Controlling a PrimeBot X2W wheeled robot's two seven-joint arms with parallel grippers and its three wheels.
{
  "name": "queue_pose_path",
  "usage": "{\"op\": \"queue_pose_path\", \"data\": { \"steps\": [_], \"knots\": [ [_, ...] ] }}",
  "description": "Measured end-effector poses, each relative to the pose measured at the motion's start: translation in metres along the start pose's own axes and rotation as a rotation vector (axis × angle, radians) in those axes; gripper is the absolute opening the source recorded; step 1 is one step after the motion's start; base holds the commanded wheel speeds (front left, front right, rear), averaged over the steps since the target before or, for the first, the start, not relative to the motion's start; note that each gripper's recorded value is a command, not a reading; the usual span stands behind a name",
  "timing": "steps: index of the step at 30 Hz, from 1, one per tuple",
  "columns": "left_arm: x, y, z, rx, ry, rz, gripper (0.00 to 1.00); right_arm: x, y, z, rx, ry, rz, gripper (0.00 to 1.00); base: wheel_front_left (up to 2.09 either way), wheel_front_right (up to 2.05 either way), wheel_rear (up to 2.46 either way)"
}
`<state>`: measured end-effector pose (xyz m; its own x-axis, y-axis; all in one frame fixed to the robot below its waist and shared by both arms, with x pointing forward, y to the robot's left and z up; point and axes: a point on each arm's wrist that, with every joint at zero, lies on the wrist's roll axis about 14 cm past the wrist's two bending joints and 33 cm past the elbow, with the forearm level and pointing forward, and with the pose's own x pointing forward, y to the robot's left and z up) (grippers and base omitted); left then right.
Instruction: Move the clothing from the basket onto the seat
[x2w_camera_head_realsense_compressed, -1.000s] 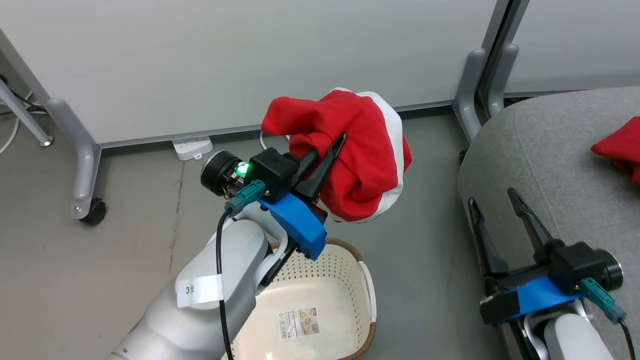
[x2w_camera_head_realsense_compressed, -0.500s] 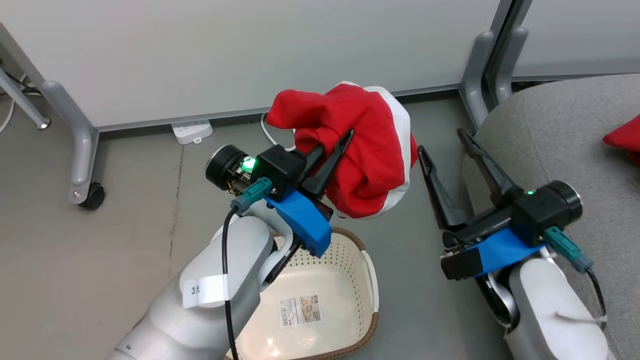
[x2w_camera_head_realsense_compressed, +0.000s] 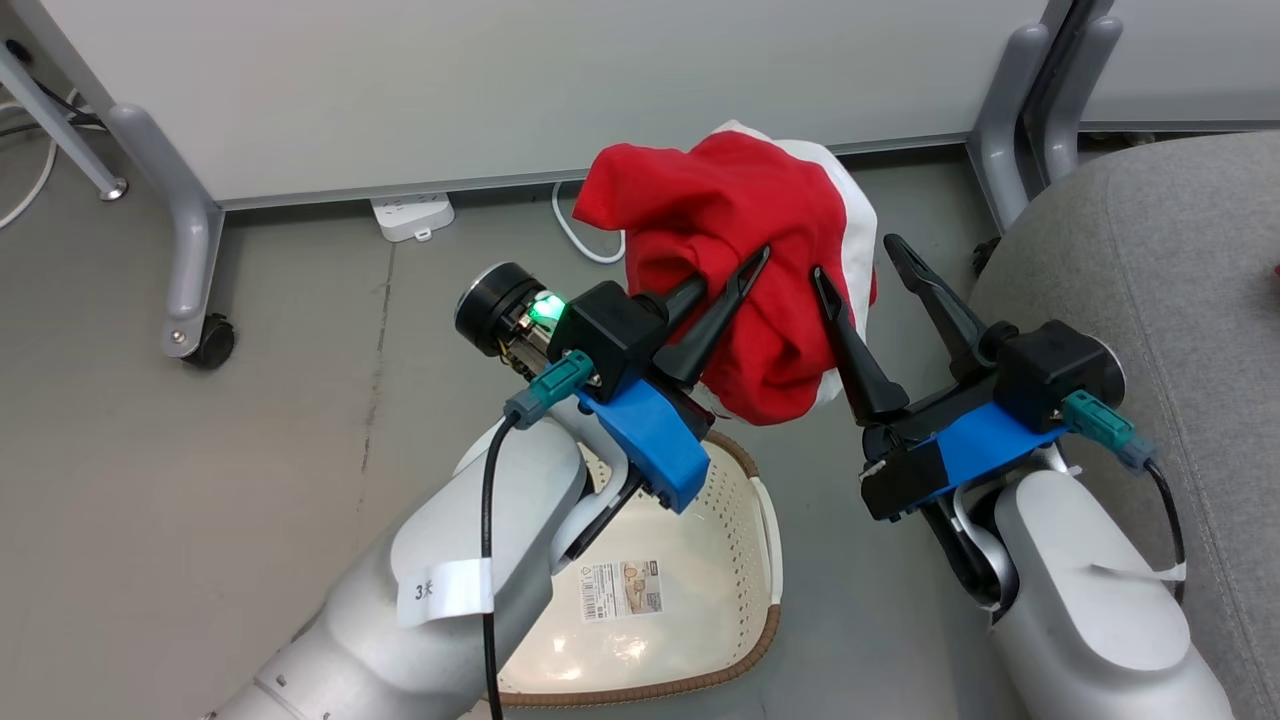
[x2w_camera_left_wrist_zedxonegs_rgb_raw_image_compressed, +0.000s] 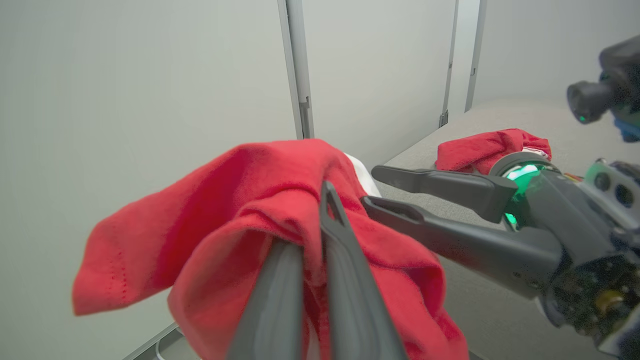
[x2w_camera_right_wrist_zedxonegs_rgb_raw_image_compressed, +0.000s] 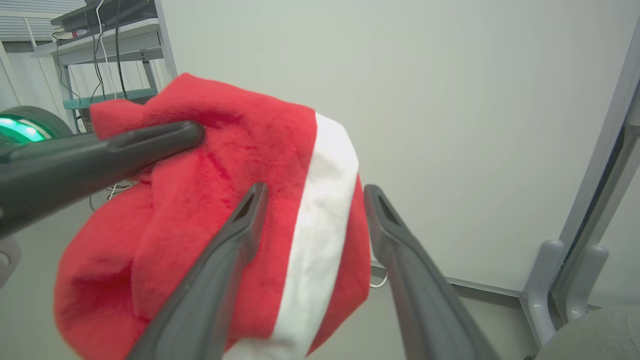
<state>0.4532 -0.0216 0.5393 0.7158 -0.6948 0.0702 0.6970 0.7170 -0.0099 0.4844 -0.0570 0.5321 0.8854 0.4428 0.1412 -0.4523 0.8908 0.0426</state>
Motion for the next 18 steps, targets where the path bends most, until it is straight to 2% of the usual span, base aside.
{"op": "queue_pose_path", "data": {
  "steps": [10,18],
  "knots": [
    [0.003,0.0,0.004,0.01,-0.016,-0.015,0.0,0.009,0.016,-0.03,0.185,0.087,0.051,1.0,0.0,0.0,0.0],
    [0.003,0.0,0.006,0.016,-0.02,-0.017,0.0,0.011,0.018,-0.03,0.196,0.095,0.075,1.0,0.0,0.0,0.0]
  ]
}}
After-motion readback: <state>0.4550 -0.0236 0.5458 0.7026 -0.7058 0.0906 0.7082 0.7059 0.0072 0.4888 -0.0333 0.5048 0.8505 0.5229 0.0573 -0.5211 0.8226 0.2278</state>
